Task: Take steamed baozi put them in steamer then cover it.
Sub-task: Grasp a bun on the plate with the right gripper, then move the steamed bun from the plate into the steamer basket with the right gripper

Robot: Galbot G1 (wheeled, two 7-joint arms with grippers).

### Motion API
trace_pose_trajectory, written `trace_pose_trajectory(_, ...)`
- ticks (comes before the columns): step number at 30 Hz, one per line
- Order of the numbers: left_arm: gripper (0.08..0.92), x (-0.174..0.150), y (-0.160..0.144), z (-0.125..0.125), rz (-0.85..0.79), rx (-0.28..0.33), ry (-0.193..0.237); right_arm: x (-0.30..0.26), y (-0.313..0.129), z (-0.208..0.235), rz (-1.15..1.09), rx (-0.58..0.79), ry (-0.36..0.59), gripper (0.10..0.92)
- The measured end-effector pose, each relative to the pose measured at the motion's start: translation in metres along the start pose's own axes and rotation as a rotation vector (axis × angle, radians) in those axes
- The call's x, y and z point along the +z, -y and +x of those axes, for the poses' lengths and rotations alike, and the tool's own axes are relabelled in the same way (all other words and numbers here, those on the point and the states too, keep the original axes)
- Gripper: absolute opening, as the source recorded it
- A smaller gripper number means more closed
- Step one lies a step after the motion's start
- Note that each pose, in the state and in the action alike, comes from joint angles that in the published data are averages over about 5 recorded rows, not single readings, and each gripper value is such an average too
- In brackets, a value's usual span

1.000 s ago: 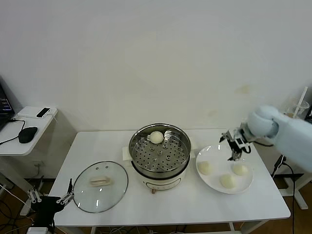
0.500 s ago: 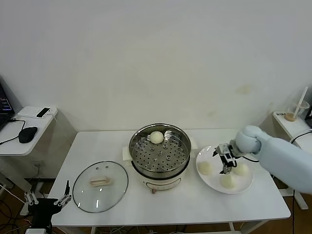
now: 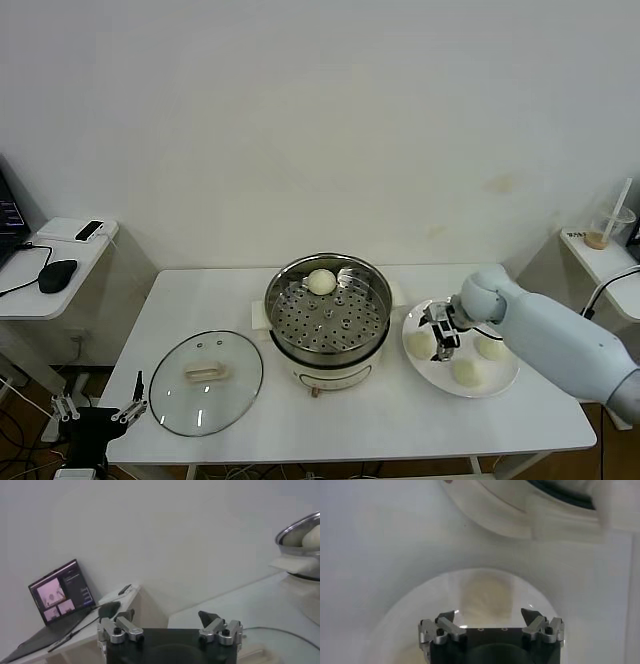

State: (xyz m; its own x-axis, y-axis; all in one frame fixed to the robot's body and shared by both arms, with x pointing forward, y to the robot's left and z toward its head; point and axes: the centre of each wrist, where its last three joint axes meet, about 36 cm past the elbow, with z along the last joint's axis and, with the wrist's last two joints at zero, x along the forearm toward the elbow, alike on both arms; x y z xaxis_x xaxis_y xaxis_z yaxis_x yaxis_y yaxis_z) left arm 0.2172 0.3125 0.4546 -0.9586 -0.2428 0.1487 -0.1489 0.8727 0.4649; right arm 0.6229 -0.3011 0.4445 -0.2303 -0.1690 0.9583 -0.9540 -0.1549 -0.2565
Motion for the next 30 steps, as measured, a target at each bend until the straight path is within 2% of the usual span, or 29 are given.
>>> trace_pose_trajectory(15,0.823,0.000,0.000,0.000,0.003,-0.003,-0.002,0.002,0.006,0.001,-0.013,-0.002,-0.004,0.598)
trace_pose_trajectory(23,0.823,-0.002,0.000,0.001,0.001,-0.002,0.004,0.011,0.015,0.033,-0.006,-0.001,-0.025,0.593)
trace_pose_trajectory(30,0.823,-0.004,0.001,0.001,0.001,0.008,0.011,0.022,0.026,0.096,-0.003,0.051,-0.044,0.601)
